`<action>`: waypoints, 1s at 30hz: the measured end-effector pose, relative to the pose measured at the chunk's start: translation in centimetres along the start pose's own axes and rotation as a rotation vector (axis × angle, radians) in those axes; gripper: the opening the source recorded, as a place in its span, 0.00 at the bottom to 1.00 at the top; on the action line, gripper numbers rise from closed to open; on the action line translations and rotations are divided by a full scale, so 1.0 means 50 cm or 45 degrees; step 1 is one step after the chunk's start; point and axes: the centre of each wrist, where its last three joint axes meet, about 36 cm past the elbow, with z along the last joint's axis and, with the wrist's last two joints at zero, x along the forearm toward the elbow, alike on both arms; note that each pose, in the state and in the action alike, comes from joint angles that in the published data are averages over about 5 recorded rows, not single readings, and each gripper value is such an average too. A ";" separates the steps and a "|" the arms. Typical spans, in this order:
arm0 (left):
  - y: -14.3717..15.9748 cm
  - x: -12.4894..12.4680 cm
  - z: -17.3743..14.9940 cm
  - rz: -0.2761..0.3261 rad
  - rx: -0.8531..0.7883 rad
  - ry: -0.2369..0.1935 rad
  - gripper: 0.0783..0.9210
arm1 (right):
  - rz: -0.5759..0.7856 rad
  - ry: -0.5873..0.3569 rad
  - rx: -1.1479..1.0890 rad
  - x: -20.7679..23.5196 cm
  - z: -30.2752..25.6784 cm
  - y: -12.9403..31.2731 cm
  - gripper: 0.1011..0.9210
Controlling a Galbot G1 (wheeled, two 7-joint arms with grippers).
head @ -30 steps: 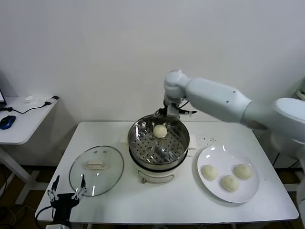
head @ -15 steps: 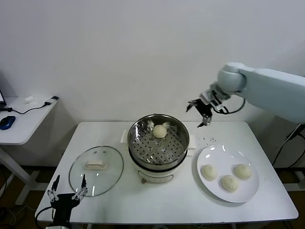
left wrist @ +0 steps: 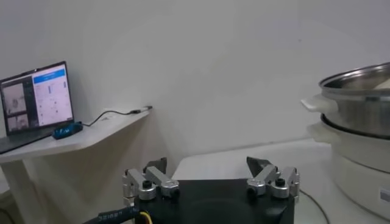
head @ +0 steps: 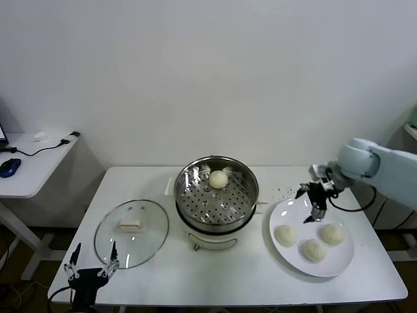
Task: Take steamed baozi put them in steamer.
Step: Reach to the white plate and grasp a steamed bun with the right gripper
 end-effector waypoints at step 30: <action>0.001 -0.009 0.018 -0.019 0.001 0.022 0.88 | -0.067 -0.010 -0.050 -0.188 -0.035 -0.004 0.82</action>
